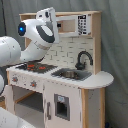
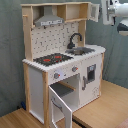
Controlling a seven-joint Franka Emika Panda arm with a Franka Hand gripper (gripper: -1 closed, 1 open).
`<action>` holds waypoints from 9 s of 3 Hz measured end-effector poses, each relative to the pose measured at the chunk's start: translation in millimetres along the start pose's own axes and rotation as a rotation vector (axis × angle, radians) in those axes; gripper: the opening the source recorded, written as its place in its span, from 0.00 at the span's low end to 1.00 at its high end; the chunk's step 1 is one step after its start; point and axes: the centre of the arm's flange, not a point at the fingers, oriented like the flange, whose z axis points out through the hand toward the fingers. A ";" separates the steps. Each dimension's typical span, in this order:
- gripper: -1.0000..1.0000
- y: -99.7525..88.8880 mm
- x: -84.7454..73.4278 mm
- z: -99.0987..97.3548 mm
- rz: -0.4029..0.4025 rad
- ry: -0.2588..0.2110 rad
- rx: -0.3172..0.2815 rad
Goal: Play with the kitchen
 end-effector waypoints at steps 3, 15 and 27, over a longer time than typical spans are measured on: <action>0.00 -34.1 61.9 40.7 0.044 0.086 0.081; 0.00 -59.5 157.1 89.7 0.029 0.096 -0.119; 1.00 -322.1 222.3 -136.9 -0.440 0.087 -0.546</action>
